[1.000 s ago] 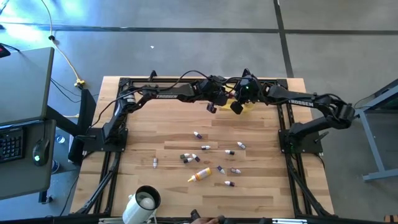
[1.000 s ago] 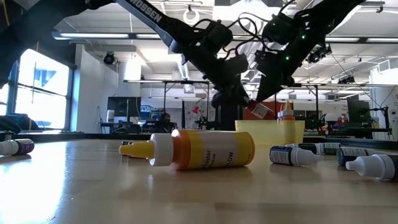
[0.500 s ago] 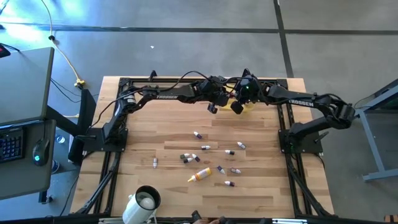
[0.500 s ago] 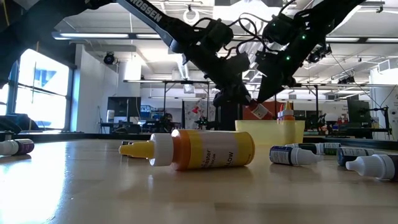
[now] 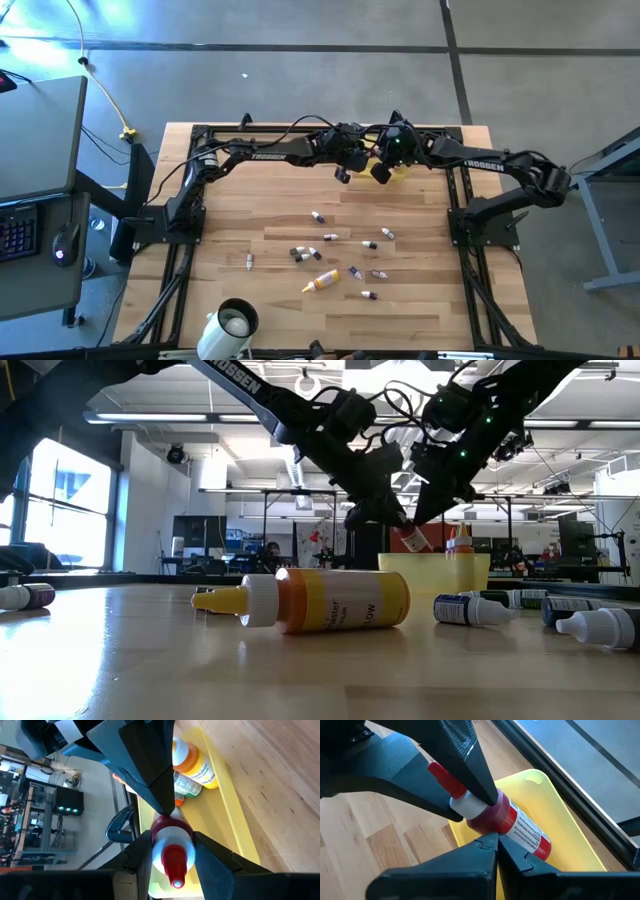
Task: Pick & Place food coloring
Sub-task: Put the big red food coloring bottle into the yellow bin, then put the big yellow food coloring bottle into the yellow bin
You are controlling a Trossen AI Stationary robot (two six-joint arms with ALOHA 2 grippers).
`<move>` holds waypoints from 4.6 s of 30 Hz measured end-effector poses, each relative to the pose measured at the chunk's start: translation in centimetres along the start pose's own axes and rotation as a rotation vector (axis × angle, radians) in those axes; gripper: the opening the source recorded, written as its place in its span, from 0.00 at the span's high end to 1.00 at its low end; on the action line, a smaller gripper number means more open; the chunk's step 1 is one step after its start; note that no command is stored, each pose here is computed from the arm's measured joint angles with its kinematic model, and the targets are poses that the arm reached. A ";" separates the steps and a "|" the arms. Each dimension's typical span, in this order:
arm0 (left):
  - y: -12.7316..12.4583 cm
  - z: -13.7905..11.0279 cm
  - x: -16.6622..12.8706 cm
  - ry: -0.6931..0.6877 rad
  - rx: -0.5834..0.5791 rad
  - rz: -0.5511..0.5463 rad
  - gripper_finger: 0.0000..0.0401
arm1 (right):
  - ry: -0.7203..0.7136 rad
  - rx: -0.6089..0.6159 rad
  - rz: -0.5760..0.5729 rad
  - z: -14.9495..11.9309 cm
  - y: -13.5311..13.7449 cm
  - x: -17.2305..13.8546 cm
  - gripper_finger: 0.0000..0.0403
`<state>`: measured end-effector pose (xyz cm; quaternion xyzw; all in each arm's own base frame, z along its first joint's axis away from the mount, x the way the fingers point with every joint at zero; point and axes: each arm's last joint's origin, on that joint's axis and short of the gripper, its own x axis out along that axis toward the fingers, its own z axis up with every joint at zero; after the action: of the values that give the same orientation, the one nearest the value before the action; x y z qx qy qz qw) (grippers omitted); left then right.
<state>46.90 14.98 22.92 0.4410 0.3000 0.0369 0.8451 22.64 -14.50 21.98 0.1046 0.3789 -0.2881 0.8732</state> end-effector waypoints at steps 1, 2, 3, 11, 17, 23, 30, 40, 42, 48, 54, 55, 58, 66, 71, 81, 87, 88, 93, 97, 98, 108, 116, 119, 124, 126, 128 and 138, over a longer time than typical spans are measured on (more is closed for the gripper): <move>0.0 0.0 0.0 0.000 0.000 0.000 0.70 | 0.000 0.000 0.003 0.0 0.0 0.0 1.00; 0.0 0.0 0.0 0.001 -0.003 -0.002 0.70 | 0.000 -0.002 0.008 0.0 0.0 0.0 1.00; 0.0 0.0 0.0 0.003 -0.009 -0.006 0.70 | -0.001 -0.014 0.016 0.0 0.0 -0.1 1.00; -0.7 -0.5 -0.1 0.081 -0.050 -0.066 0.70 | -0.160 -0.021 0.018 0.8 -0.3 -5.5 1.00; 0.2 -0.2 -0.8 0.140 -0.143 -0.119 0.70 | -0.374 0.003 0.020 0.6 -0.7 -11.8 1.00; 3.3 1.7 -2.1 0.058 -0.219 -0.115 0.70 | -0.489 0.010 0.019 0.0 -1.0 -15.0 1.00; 6.4 1.5 -3.9 0.015 -0.324 -0.180 0.70 | -0.451 0.009 0.019 -0.2 -0.9 -14.7 1.00; 6.1 -0.5 -2.3 0.045 -0.489 -0.219 0.70 | -0.407 0.006 0.019 0.0 -0.8 -13.5 1.00; 5.2 -1.0 -1.2 0.073 -0.498 -0.226 0.70 | -0.408 0.006 0.018 0.0 -0.9 -13.5 1.00; 2.8 -2.7 1.4 0.201 -0.484 -0.255 0.70 | -0.371 0.004 0.019 -0.3 -0.8 -13.4 1.00; 2.7 -2.9 1.5 0.237 -0.425 -0.240 0.70 | -0.336 0.001 0.015 -0.6 -0.8 -13.3 1.00; 2.5 -3.0 1.5 0.249 -0.423 -0.251 0.70 | -0.326 0.001 0.014 -0.7 -0.8 -13.3 1.00; 2.6 -3.0 1.5 0.244 -0.397 -0.249 0.70 | -0.314 0.000 0.013 -0.8 -0.8 -13.2 1.00; 2.5 -2.9 1.5 0.236 -0.347 -0.254 0.56 | -0.310 0.000 0.015 -0.9 -0.8 -13.2 1.00; 2.6 -2.5 1.6 0.228 -0.334 -0.222 0.49 | -0.310 0.000 0.015 -0.9 -0.8 -13.2 1.00; 4.1 -1.9 1.4 0.230 -0.329 -0.100 0.48 | -0.264 -0.003 0.014 -1.4 -0.8 -12.9 1.00; 5.6 -0.1 -0.5 0.271 -0.317 -0.139 0.48 | -0.225 -0.018 0.032 -2.7 -0.7 -11.4 1.00; 5.9 0.6 -1.0 0.287 -0.308 -0.135 0.48 | -0.222 -0.031 0.039 -2.8 -0.7 -11.2 1.00; 7.0 3.6 -5.2 0.394 -0.349 -0.103 0.48 | -0.323 -0.079 0.069 -2.6 -0.5 -10.6 1.00; 7.5 5.0 -10.4 0.451 -0.583 -0.105 0.48 | -0.476 -0.039 0.128 -2.0 -0.3 -10.1 1.00; 7.6 5.0 -11.8 0.475 -0.638 -0.131 0.48 | -0.513 -0.041 0.147 -1.9 -0.2 -10.0 1.00; 6.0 6.4 -17.3 0.545 -0.822 -0.186 0.48 | -0.489 -0.244 0.478 -4.4 2.3 -6.6 0.96; 0.1 7.4 -15.8 0.571 -0.763 -0.206 0.48 | -0.490 -0.359 0.606 -5.2 6.8 -4.3 0.77; -0.4 7.2 -16.7 0.599 -0.780 -0.159 0.48 | -0.473 -0.402 0.669 -5.0 8.7 -4.4 0.70; -0.4 6.8 -20.6 0.623 -0.845 -0.023 0.48 | -0.453 -0.447 0.724 -4.5 12.2 -4.8 0.63; -0.8 6.7 -21.9 0.601 -0.864 0.054 0.48 | -0.416 -0.467 0.714 -4.3 13.3 -4.8 0.62; -1.6 6.4 -22.9 0.581 -0.877 0.111 0.48 | -0.382 -0.486 0.714 -3.9 14.5 -4.8 0.60; -5.1 5.1 -25.1 0.427 -0.995 -0.002 0.48 | -0.105 -0.599 0.750 -2.2 22.4 -2.4 0.60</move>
<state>28.09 0.00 33.08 -0.0300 0.4118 0.2627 0.8721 33.04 5.60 21.38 -0.0370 0.3365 0.1637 0.9266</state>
